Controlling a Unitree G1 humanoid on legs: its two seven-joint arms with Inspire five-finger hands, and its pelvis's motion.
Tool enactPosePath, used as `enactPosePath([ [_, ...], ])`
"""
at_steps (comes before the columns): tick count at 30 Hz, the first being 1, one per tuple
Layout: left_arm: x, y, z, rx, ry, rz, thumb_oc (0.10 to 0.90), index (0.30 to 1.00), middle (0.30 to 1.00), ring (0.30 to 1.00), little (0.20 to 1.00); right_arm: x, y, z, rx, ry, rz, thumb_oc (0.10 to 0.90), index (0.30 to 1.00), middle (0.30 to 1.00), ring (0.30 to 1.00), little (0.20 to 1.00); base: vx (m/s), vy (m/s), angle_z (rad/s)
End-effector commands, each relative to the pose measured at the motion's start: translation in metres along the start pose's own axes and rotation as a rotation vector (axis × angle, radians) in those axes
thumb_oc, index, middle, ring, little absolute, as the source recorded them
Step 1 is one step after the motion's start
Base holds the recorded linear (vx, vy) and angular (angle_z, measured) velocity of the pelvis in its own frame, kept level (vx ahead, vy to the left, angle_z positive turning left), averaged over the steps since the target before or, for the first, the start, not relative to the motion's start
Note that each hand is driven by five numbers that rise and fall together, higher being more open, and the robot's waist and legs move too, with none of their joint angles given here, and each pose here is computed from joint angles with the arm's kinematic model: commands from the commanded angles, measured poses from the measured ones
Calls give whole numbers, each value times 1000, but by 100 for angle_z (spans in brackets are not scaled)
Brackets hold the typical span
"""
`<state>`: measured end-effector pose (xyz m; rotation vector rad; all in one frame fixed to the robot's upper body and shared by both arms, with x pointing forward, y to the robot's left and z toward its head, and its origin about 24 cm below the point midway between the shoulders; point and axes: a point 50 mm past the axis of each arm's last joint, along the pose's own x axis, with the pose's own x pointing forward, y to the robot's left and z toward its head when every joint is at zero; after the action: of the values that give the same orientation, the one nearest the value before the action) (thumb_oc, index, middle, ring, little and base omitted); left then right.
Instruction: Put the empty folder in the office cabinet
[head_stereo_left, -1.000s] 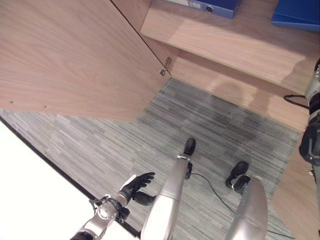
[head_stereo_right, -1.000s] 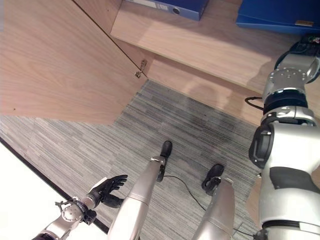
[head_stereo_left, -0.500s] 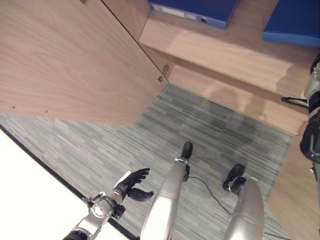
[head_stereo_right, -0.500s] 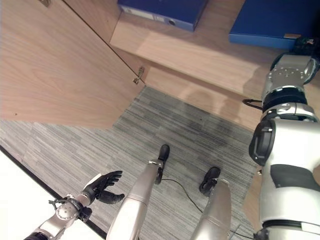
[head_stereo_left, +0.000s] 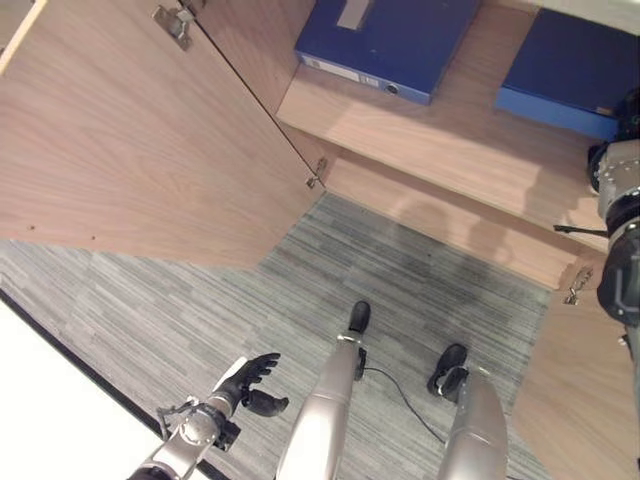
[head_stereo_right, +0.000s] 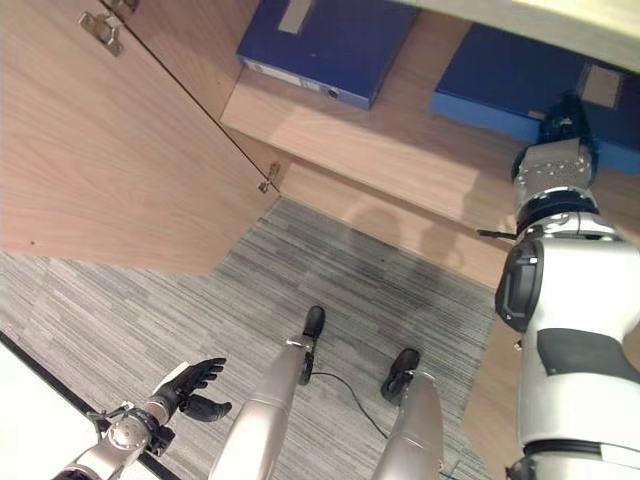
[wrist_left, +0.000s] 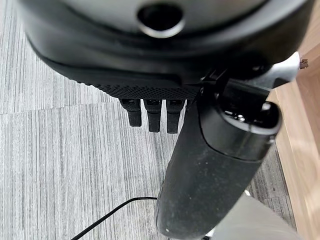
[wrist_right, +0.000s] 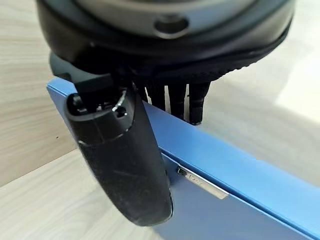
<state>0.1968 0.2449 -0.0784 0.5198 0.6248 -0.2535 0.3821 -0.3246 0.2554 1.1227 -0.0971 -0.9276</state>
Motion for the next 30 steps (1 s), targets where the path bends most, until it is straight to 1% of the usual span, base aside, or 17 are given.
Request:
enactPosePath([
  [1,-9,-8,-27,19,96,17,800,900,900,900,900,7,-8,29,-45,-116,-25,800,900,900,900,900,0,0,0],
  [5,-6,-19,-29,-14,109,7,800,900,900,900,900,7,-10,21,-56,-101,-44,800,900,900,900,900,-5,0,1],
  [12,-2,-31,-30,1,129,-11,800,900,900,900,900,7,-12,16,-110,-101,-66,800,900,900,900,900,-9,3,1],
  [17,1,-34,-23,-15,102,-17,800,900,900,900,900,9,-18,10,-131,-93,-88,800,900,900,900,900,0,0,0],
  [20,2,-35,-28,2,132,-14,800,900,900,900,900,10,-21,6,-152,-97,-91,800,900,900,900,900,0,0,0],
  [23,3,-41,-33,10,167,-15,800,900,900,900,900,13,-28,-4,-155,-78,-103,800,900,900,900,900,-3,-4,-1],
  [24,6,-42,-34,6,187,-4,800,900,900,900,900,13,-32,-14,-130,-54,-111,800,900,900,900,900,-98,17,-2],
  [30,10,-51,-38,-27,235,17,800,900,900,900,900,10,-37,-44,-87,-5,-79,800,900,900,900,900,-24,16,-2],
])
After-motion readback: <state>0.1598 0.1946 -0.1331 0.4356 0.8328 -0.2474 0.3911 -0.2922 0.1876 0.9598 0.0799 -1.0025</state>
